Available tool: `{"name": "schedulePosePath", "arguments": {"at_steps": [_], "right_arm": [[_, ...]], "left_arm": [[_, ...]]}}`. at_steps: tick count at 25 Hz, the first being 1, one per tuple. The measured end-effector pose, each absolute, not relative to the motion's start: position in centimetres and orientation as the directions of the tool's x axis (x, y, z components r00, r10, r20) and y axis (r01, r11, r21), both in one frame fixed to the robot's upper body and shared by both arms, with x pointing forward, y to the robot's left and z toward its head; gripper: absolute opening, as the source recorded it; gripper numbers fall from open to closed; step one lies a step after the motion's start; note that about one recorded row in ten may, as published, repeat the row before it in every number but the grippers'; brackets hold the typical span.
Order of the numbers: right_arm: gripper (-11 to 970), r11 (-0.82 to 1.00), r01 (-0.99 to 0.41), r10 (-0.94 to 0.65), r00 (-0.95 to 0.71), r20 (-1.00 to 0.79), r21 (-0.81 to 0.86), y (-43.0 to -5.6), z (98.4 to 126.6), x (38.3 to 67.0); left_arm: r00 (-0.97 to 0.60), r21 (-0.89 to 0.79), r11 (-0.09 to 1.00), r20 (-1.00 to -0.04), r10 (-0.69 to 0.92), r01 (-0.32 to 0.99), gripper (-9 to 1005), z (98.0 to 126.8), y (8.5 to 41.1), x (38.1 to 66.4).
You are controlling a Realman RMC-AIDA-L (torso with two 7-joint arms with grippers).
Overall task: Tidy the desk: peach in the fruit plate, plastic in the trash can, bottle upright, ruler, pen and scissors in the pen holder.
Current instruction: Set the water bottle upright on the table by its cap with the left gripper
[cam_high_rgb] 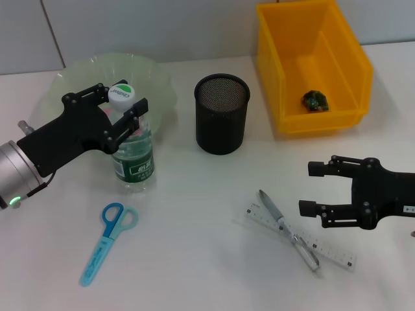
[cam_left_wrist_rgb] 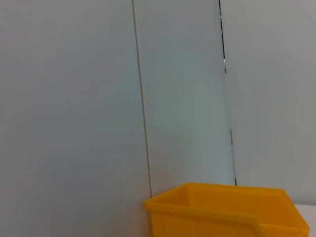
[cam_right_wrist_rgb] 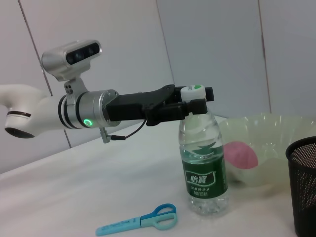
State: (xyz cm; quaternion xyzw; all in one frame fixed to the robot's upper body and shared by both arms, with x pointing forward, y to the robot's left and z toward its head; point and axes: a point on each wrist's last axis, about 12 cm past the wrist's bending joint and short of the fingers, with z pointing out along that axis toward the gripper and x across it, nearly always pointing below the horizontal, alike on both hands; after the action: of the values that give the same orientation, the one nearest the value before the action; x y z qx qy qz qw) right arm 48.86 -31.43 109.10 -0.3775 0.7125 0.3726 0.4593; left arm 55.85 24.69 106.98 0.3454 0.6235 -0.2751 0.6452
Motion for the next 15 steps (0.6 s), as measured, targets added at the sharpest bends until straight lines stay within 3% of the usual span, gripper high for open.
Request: {"name": "schedulePosePath", "arguments": {"at_steps": [15], "right_arm": [[830,0.437,-0.881,-0.197,-0.291,-0.936,0.182,-31.43,109.1,48.86]], "left_arm": [[0.06,0.103,0.619,-0.994,0.089,0.778,452,106.68,24.74,55.89]]}}
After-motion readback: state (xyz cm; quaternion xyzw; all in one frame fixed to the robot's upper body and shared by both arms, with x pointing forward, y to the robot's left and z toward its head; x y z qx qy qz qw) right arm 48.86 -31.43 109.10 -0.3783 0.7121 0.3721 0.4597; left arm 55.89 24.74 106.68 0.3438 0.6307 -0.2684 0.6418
